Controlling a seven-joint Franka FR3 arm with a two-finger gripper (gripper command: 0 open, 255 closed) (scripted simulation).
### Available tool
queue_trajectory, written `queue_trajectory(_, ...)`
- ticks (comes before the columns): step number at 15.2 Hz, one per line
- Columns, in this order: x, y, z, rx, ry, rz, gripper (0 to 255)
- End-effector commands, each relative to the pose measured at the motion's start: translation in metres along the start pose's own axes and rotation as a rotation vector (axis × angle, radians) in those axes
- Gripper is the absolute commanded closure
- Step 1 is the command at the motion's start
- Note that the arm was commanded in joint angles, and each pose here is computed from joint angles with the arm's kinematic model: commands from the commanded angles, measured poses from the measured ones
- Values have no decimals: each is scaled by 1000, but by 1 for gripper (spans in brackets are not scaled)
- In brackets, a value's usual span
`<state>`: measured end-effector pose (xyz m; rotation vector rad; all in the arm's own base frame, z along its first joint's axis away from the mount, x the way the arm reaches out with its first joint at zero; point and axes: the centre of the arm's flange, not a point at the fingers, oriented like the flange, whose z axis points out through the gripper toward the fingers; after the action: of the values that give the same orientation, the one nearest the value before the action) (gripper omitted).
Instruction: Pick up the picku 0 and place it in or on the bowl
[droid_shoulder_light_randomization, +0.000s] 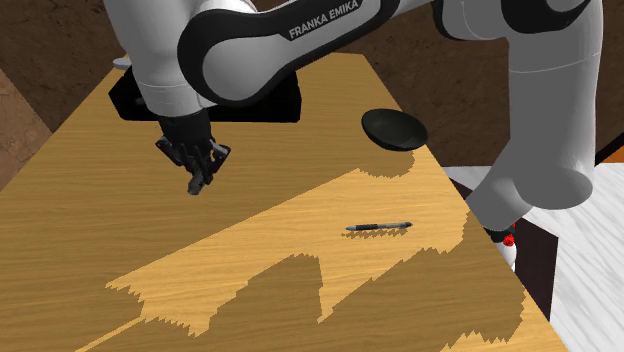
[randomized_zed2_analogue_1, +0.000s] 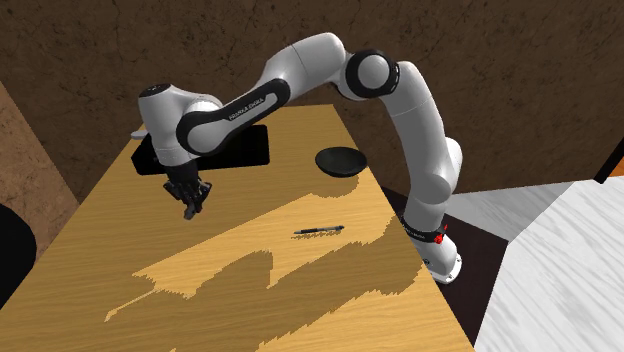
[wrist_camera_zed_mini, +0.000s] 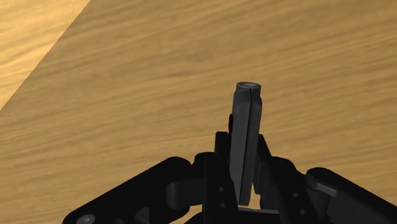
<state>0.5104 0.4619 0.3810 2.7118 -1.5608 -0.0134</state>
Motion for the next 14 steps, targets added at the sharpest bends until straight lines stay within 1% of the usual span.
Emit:
queue_trajectory(1, 1, -3, 7, -16, 2, -2, 255)
queue_trajectory(14, 1, -2, -61, -16, 2, -2, 255)
